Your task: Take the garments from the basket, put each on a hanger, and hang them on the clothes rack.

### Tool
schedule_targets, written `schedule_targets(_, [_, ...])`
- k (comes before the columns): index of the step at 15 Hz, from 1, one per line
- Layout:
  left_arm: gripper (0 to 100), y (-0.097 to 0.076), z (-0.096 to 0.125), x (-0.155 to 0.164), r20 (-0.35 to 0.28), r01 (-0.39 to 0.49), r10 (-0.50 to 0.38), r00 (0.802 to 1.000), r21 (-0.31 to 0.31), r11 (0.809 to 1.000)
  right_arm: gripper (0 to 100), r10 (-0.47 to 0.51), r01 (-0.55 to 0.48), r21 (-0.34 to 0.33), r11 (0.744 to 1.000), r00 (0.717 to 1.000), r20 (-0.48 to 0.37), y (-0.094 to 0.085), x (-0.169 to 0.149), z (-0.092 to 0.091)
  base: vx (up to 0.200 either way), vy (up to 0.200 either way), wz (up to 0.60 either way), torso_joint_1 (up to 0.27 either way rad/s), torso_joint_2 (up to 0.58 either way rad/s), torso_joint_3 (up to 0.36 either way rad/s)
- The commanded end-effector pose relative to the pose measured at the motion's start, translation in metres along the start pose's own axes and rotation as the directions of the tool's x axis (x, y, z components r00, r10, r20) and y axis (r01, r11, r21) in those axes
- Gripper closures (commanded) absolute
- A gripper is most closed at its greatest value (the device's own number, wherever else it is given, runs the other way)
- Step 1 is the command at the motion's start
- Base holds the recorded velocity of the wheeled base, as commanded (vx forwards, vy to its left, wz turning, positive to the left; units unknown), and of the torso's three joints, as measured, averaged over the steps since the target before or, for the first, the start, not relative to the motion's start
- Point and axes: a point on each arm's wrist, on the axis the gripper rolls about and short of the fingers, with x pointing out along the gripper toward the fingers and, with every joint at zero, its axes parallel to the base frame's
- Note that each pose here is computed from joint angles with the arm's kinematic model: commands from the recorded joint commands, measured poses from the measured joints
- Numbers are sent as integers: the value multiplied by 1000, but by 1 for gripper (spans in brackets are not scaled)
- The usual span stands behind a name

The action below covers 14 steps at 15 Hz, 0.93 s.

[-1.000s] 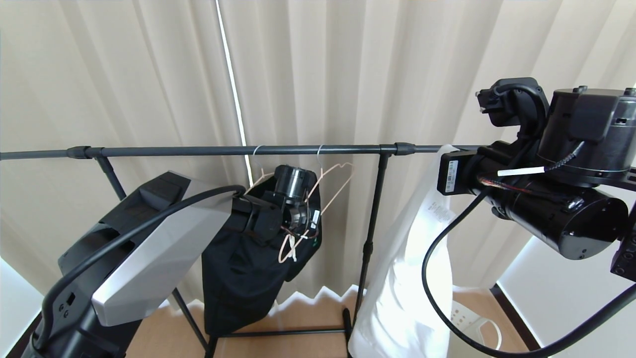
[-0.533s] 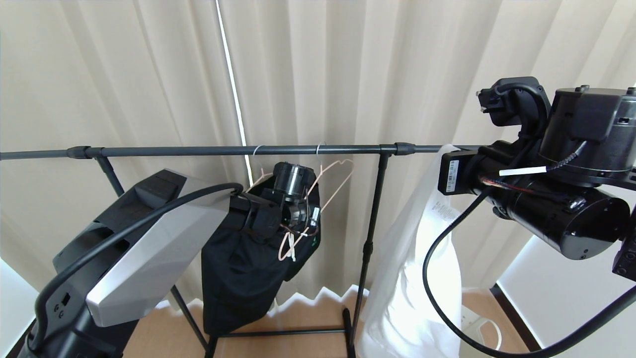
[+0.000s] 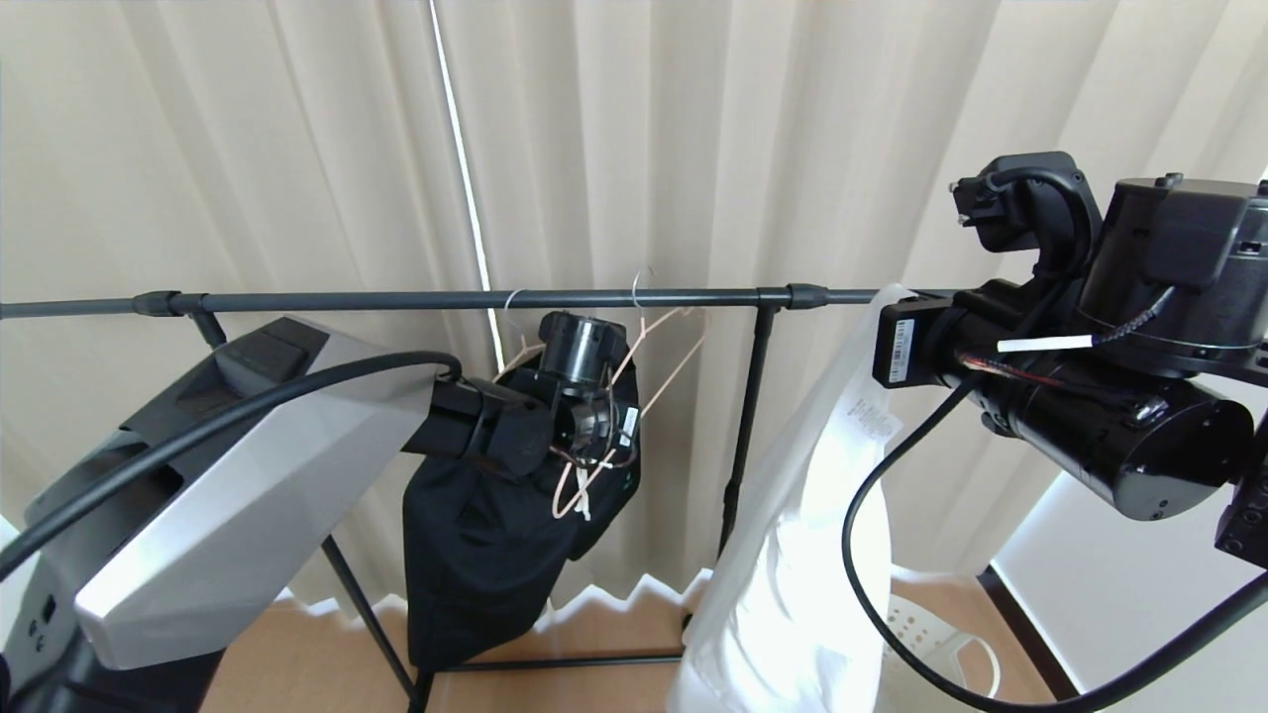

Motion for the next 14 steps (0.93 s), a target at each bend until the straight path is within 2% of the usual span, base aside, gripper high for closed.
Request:
schedule_targets(1, [100,-7,6,-39,36,28,-29,999,16,999,100,0,0,-3,1000,1000,-3,1,1,-2,0,0,0,0,0,0])
schedule_targets(6, [100,-7,-7,-98,49,59,-61,997,33,998,100,0,0,-13,1000,1000,-17,4,6,-7,0,0,0,0,0,0])
schedule_targets(11, [100,-12,-48,-148,22,112,-114,993,75,991,100,-13,12,-26,1000,999,-31,3,10,-12,0,0,0,0,0,0])
schedule_targets(13, [100,-11,-53,-156,18,117,-118,993,78,990,100,-13,12,-28,1000,999,-31,3,10,-12,0,0,0,0,0,0])
schedule_targets(14, [100,-9,-62,-177,13,132,-134,991,109,985,100,-16,15,-28,999,999,-33,2,11,-13,0,0,0,0,0,0])
